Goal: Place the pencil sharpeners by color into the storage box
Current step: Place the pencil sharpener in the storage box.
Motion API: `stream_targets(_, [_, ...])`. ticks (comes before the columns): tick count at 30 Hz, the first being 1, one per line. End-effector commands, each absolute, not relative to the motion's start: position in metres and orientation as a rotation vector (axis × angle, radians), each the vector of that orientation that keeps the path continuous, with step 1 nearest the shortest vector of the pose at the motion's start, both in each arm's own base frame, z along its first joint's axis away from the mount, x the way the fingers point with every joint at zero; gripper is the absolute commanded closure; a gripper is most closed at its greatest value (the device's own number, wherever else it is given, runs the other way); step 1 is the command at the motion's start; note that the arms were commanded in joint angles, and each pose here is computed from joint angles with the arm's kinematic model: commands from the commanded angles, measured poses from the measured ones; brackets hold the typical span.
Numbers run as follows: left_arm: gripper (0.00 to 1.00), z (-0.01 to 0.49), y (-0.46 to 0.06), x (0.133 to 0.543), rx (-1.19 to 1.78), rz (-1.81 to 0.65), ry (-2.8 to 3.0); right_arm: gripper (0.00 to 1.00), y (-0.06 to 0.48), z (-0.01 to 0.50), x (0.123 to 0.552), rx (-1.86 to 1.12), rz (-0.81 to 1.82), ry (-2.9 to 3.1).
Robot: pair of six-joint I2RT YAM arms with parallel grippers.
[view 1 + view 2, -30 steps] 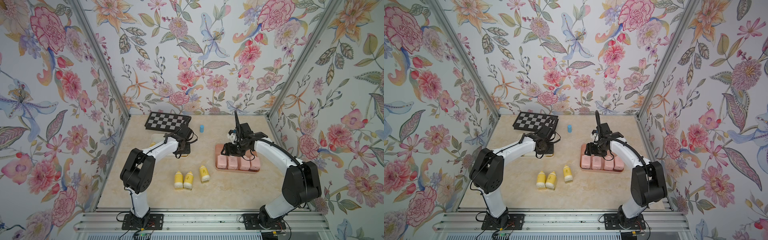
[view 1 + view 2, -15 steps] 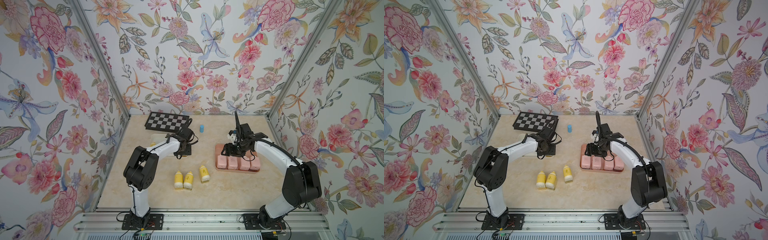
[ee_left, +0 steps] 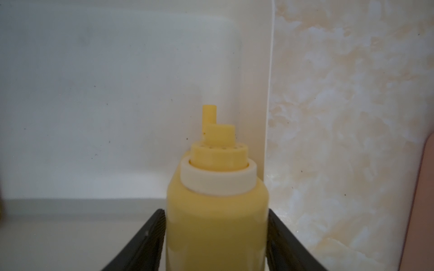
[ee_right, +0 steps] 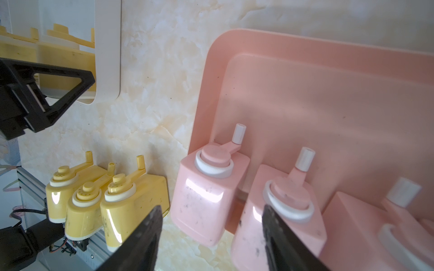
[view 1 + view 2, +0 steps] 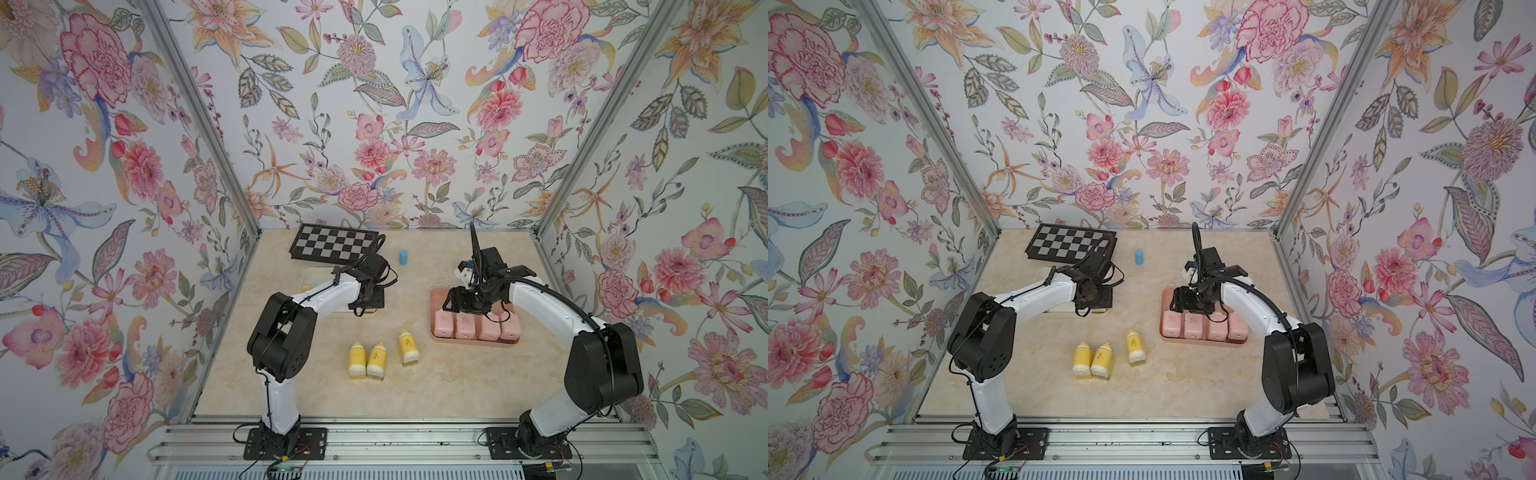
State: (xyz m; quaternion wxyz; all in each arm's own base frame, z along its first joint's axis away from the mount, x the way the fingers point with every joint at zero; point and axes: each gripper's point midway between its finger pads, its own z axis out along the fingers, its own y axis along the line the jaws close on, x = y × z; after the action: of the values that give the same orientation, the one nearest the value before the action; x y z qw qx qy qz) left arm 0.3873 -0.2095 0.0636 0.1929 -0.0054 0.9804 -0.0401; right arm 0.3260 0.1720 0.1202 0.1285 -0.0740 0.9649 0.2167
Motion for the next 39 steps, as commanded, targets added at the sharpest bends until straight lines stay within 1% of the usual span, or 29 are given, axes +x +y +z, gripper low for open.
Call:
stream_targets(1, [0.32,0.083,-0.21,0.391,-0.031,-0.095,2.715,0.31,0.171,0.133,0.325,-0.241,0.649,2.762])
stream_targets(8, [0.31,0.102,-0.203,0.39,-0.045,-0.068,2.673,0.31,0.172,0.136,0.327,-0.233,0.654,2.756])
stream_targets(14, [0.3,0.132,-0.19,0.384,-0.077,-0.055,2.603,0.31,0.176,0.141,0.327,-0.237,0.686,2.743])
stream_targets(19, [0.29,0.155,-0.172,0.37,-0.101,-0.034,2.544,0.3,0.177,0.142,0.328,-0.227,0.691,2.742])
stream_targets(24, [0.29,0.171,-0.153,0.346,-0.12,-0.055,2.49,0.3,0.175,0.139,0.332,-0.219,0.666,2.75])
stream_targets(32, [0.29,0.151,-0.12,0.291,-0.164,-0.061,2.483,0.3,0.178,0.146,0.344,-0.186,0.666,2.736])
stream_targets(39, [0.29,0.125,-0.117,0.242,-0.186,-0.151,2.492,0.29,0.181,0.149,0.348,-0.118,0.678,2.742])
